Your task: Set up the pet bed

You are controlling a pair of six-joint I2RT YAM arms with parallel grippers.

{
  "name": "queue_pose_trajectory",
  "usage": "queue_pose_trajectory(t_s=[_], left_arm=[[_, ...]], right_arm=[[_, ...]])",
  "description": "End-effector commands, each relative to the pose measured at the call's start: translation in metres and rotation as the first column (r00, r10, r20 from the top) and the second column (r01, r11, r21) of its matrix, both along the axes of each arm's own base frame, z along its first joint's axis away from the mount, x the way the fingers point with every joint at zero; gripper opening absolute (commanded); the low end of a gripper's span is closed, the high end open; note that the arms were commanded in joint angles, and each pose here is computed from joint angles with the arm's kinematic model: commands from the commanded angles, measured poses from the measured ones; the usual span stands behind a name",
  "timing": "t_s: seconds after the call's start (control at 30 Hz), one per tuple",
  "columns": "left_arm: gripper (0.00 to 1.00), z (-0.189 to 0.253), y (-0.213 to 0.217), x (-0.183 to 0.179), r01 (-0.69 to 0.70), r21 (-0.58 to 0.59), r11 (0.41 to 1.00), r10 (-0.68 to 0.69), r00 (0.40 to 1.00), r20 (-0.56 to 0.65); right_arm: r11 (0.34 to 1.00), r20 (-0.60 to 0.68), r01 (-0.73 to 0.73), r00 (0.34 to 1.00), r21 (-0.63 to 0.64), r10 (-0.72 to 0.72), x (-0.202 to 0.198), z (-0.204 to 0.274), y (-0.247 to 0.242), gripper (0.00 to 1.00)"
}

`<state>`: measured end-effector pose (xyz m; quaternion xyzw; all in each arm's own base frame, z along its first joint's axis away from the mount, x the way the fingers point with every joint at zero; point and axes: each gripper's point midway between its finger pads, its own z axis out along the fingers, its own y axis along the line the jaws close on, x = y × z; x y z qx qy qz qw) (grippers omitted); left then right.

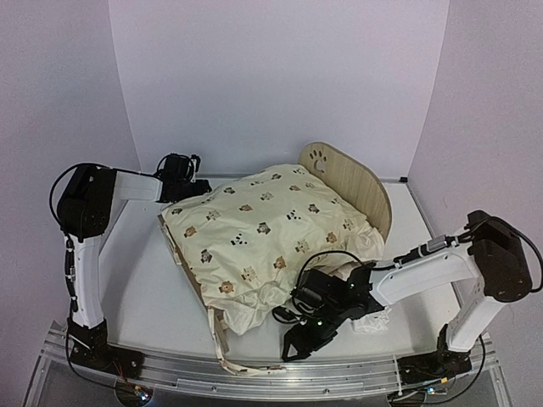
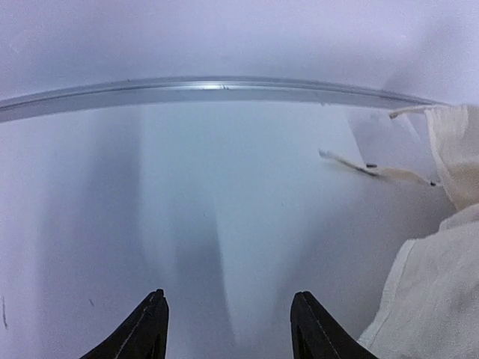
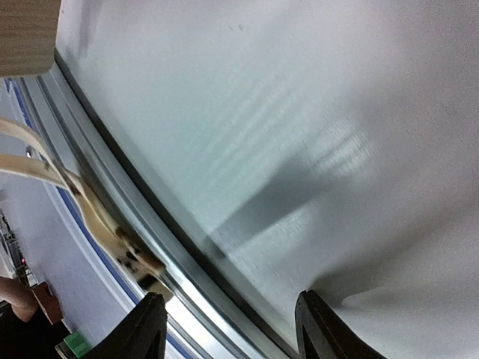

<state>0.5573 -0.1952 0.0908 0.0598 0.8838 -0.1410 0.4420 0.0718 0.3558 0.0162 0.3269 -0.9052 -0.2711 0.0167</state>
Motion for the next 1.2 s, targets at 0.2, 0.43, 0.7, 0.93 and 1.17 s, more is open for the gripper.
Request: queue_pose_trajectory(t_s=[0.2, 0.43, 0.7, 0.93, 1.17], left_arm=[[0.59, 0.044, 0.025, 0.032, -0.071, -0.031, 0.997, 0.073, 0.996, 0.047], [0.64, 0.087, 0.042, 0.011, -0.13, -0.025, 0.991, 0.131, 0.988, 0.087], [0.99, 0.127, 0.116, -0.064, -0.434, 0.009, 0.901, 0.429, 0.893, 0.138], [0.99, 0.114, 0.121, -0.14, -0.411, -0.079, 0.908, 0.414, 0.91, 0.031], [0.97, 0.132, 0.098, -0.196, -0.318, -0.174, 0.932, 0.321, 0.947, -0.016]], right_arm=[[1.0, 0.152, 0.012, 0.988, 0.009, -0.013, 0.017, 0.028, -0.025, 0.66], [1.0, 0.241, 0.015, 0.97, 0.011, -0.018, 0.025, 0.067, -0.041, 0.66], [0.981, 0.614, 0.153, 0.765, 0.117, -0.193, 0.086, 0.184, -0.072, 0.68], [0.913, 0.922, 0.402, 0.327, 0.06, -0.205, 0.172, 0.27, -0.104, 0.86], [0.823, 0.898, 0.568, 0.361, 0.002, -0.252, 0.264, 0.267, -0.157, 0.98]])
